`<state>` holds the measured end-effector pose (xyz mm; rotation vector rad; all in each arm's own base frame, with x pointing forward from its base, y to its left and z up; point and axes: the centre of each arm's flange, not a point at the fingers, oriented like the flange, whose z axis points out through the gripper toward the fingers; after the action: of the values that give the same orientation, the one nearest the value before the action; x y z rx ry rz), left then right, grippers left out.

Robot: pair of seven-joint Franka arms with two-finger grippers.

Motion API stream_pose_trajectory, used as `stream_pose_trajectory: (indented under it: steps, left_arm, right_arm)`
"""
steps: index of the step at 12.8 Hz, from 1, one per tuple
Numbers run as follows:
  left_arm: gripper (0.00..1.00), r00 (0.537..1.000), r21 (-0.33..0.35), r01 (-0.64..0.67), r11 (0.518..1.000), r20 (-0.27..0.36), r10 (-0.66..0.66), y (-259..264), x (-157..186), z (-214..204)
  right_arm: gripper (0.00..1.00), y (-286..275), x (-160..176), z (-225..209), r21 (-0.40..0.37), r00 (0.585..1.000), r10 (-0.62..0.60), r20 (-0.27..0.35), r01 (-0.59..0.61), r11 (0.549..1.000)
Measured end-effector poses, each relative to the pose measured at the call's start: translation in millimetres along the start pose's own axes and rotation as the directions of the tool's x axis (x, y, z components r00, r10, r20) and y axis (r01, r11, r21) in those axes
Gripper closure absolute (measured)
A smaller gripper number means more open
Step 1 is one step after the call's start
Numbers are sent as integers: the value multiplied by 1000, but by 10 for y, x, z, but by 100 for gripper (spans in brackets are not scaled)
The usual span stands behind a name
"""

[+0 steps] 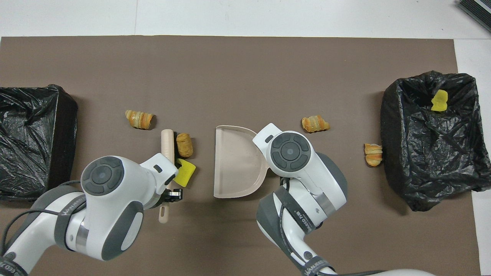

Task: Sweep and dump trash in bin
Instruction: 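Sweep the yellow sponge into the dustpan with the brush in the left gripper, then sweep the bread pieces into the dustpan with the left gripper's brush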

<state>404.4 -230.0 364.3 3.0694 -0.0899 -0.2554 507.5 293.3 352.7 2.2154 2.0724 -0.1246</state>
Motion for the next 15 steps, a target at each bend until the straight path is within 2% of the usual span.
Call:
stream_pose_trajectory:
  steps: [5, 8, 10, 11, 12, 15]
  left_arm:
    - [73, 1000, -119, -7, 993, 15, 9, 489, -154, -83]
    - [73, 1000, -163, -21, 986, -23, 17, 585, -54, -364]
    - [73, 1000, -172, -23, 985, -13, 21, 573, -27, -622]
    - [73, 1000, -160, -19, 987, -7, 19, 491, 9, -726]
    - [73, 999, -118, -32, 993, -25, 29, 365, 78, -789]
    - [73, 992, 69, -87, 994, -86, 92, -289, 423, -915]
  right_arm:
    - [69, 0, 0, 1, 0, 1000, 0, 0, 0, 1000]
    - [69, 2, 1, 0, 0, 1000, 0, 0, 0, 1000]
    - [69, 8, 7, -4, -1, 1000, 0, -1, 0, 1000]
    - [69, 11, 10, -2, -1, 1000, 0, -1, 0, 1000]
    - [69, 12, 11, -2, -1, 1000, 0, -1, 0, 1000]
    - [69, 15, 15, -2, -2, 1000, 0, -1, 0, 1000]
